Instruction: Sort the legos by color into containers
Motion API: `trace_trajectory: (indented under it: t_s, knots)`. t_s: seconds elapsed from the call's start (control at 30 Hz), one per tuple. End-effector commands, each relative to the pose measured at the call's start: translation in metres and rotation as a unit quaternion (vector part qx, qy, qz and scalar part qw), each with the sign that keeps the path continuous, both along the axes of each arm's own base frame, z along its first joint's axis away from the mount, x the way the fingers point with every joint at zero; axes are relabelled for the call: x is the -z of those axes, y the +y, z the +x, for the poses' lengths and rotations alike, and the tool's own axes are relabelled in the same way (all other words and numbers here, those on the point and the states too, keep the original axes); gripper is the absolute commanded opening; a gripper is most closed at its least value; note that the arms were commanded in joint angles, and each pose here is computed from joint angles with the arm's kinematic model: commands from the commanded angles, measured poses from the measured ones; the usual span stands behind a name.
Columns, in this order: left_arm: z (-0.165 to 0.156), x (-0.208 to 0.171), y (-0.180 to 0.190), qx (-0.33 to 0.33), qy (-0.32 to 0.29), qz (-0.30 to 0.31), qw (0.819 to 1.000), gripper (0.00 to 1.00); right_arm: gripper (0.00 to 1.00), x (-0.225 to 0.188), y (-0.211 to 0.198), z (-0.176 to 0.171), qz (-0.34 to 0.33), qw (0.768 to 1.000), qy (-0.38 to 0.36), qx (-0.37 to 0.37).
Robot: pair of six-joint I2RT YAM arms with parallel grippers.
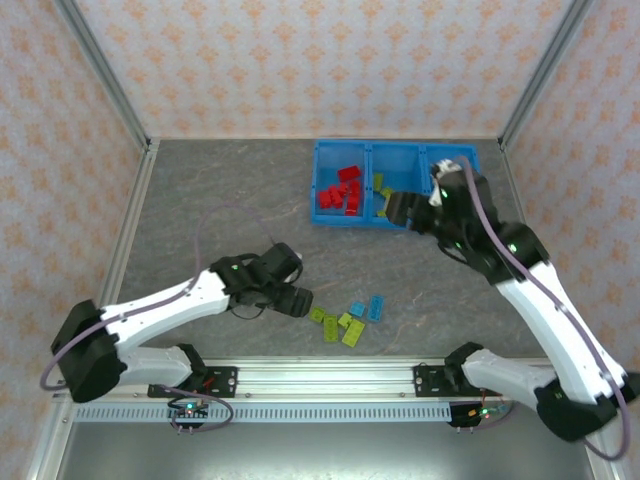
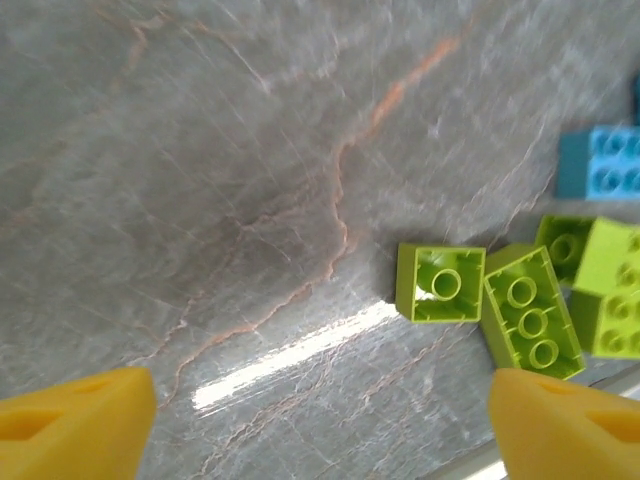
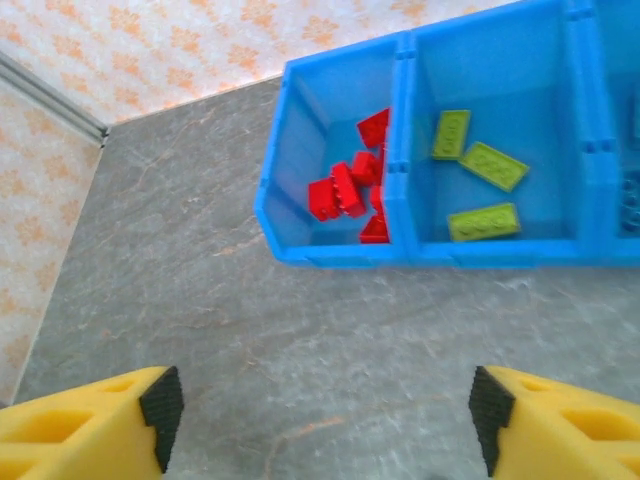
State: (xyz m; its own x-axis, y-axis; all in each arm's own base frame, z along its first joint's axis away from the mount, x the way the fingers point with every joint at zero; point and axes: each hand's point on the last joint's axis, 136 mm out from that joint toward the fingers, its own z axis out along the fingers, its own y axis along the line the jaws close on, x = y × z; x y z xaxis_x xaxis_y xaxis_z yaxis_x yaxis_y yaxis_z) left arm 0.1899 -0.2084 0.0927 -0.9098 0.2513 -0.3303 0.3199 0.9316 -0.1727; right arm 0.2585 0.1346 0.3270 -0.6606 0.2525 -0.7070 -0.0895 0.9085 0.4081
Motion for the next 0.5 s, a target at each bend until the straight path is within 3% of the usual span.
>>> trace_trajectory:
  t_s: [0.0, 0.13, 0.27, 0.47]
  knots:
    - [0.001, 0.003, -0.020, 0.023, 0.010, 0.007, 1.000, 0.80, 0.85, 0.027, -0.024, -0.012, -0.022, 0.998, 0.026, 0.048]
    - [-0.013, 0.025, -0.035, 0.067, 0.060, 0.031, 0.995, 0.75, 0.94, 0.026, -0.026, -0.014, -0.024, 0.998, 0.027, 0.049]
    - [-0.018, 0.037, -0.048, 0.080, 0.095, 0.024, 0.992, 0.72, 0.95, 0.027, -0.019, -0.004, -0.033, 0.998, 0.038, 0.045]
    - [-0.005, 0.048, -0.043, 0.064, 0.074, 0.054, 0.994, 0.58, 0.95, 0.029, -0.013, 0.005, -0.036, 0.997, 0.047, 0.044]
